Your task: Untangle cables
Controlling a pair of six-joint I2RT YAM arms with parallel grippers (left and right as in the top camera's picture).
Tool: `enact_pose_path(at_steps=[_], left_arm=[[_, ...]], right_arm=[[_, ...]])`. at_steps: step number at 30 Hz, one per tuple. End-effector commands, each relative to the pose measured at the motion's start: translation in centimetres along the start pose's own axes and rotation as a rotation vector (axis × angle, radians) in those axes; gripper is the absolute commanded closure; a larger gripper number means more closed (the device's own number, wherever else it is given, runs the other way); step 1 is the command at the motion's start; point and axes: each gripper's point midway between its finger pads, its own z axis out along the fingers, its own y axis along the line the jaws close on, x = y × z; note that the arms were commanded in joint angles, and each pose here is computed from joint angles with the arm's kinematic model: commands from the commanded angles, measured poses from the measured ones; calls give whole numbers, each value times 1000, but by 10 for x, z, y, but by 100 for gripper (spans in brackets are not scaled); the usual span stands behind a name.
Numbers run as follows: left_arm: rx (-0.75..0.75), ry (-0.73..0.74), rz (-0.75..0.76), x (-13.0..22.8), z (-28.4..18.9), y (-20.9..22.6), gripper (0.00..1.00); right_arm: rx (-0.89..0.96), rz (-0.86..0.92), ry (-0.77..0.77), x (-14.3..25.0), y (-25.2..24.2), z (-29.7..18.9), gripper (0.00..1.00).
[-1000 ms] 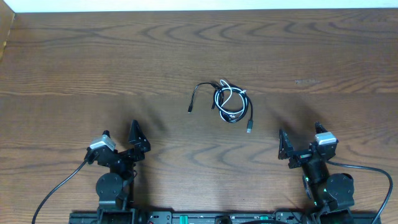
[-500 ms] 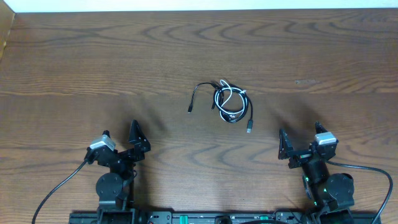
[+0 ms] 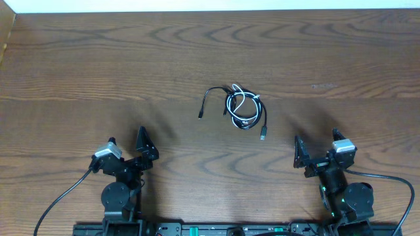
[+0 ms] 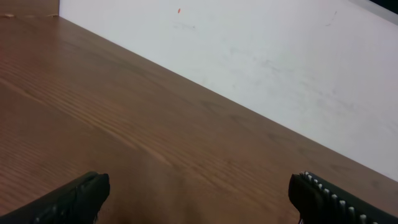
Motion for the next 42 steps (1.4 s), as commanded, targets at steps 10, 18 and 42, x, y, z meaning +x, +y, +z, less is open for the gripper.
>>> enact_pose_path(at_steps=[10, 18, 42], left_arm=[[-37, 41, 21, 14, 1, 10, 2], [-37, 41, 21, 14, 1, 10, 2], [-37, 41, 21, 14, 1, 10, 2]], right_arm=[[13, 8, 4, 1, -3, 0, 1], [12, 9, 0, 0, -3, 0, 1], [5, 17, 4, 1, -1, 0, 1]])
